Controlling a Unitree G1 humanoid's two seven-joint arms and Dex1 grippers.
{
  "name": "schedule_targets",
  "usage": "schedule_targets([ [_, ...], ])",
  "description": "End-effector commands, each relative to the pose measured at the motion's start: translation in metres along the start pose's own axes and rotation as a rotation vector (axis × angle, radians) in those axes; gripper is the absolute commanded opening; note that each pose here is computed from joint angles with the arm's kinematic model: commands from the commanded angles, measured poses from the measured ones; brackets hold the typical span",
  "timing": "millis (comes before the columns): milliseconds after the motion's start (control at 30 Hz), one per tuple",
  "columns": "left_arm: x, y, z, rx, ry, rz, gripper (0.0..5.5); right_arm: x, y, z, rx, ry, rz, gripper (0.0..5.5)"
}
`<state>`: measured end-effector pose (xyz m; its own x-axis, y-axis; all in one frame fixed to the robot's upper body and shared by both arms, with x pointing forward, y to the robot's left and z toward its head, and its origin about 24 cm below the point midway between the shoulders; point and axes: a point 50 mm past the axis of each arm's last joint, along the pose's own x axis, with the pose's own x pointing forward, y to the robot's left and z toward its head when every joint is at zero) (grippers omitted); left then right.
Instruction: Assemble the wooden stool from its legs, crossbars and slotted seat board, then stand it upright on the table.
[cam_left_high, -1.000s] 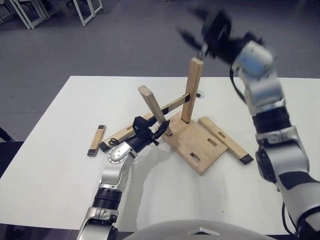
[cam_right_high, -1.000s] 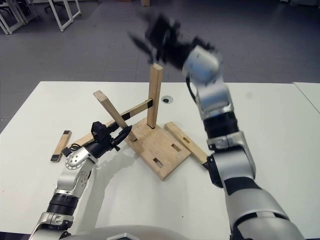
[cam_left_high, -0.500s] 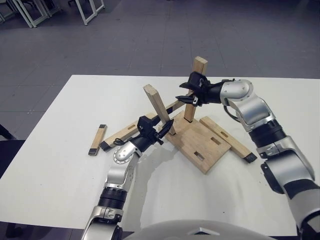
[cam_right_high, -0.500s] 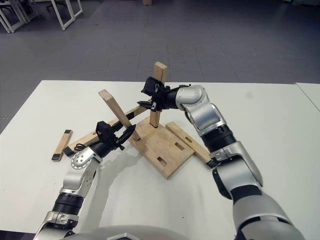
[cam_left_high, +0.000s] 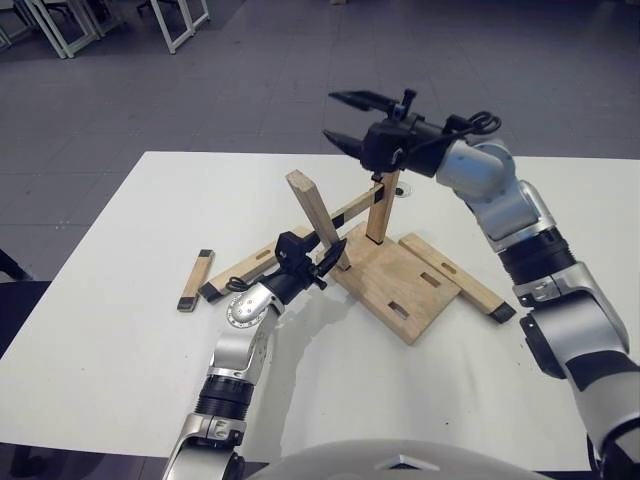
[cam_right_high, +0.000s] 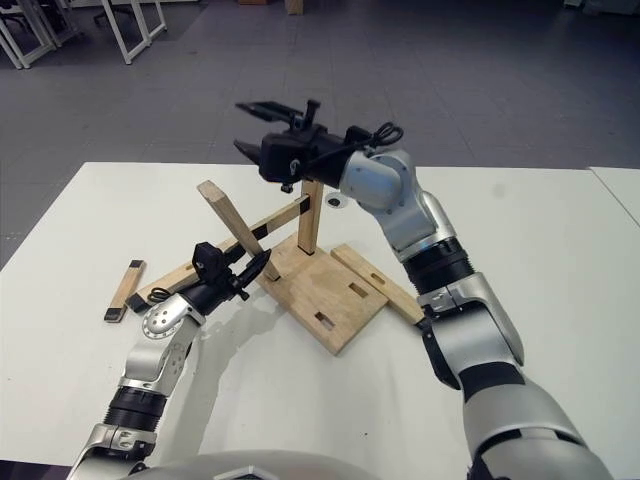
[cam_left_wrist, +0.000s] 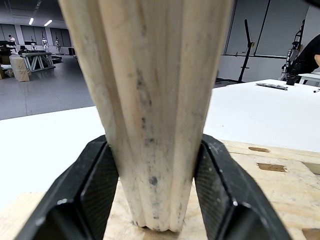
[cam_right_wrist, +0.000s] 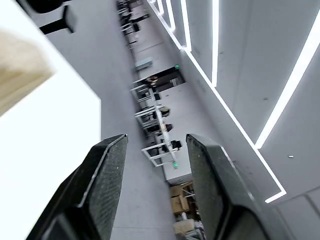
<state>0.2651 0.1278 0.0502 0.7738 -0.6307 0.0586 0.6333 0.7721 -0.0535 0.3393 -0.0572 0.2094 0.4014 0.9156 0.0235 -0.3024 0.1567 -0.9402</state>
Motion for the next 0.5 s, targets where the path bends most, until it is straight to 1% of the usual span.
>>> schedule_targets([
  [33, 0.007, 0.000, -0.006, 0.005, 0.068, -0.032, 2.09, -0.021, 0.079, -0.035, 0.049, 0.122, 0.416, 2.16],
  [100, 0.011, 0.000, -0.004, 0.002, 0.069, -0.032, 2.09, -0.034, 0.099, -0.046, 0.092, 0.168, 0.537, 2.16],
  [167, 0.012, -0.001, -0.002, -0.005, 0.064, -0.030, 2.09, -0.033, 0.096, -0.047, 0.093, 0.169, 0.527, 2.16],
  [233, 0.011, -0.002, -0.002, -0.009, 0.065, -0.030, 2.09, -0.020, 0.069, -0.039, 0.105, 0.124, 0.367, 2.16],
  [300, 0.009, -0.002, -0.004, -0.012, 0.071, -0.030, 2.09, -0.007, 0.014, -0.017, 0.090, 0.016, 0.109, 2.16],
  [333, 0.008, -0.002, -0.005, -0.014, 0.074, -0.029, 2.09, -0.005, -0.009, -0.006, 0.070, -0.031, 0.019, 2.16],
  [367, 0.007, -0.003, -0.006, -0.016, 0.078, -0.030, 2.09, -0.004, -0.028, 0.005, 0.039, -0.063, -0.044, 2.16],
  [400, 0.006, -0.003, -0.007, -0.019, 0.081, -0.031, 2.09, -0.002, -0.041, 0.012, 0.010, -0.080, -0.076, 2.16],
  [467, 0.004, -0.004, -0.009, -0.021, 0.090, -0.033, 2.09, 0.004, -0.039, 0.009, -0.009, -0.035, -0.045, 2.16],
  [500, 0.004, -0.003, -0.009, -0.021, 0.096, -0.034, 2.09, 0.006, -0.024, -0.004, 0.009, 0.027, 0.023, 2.16],
])
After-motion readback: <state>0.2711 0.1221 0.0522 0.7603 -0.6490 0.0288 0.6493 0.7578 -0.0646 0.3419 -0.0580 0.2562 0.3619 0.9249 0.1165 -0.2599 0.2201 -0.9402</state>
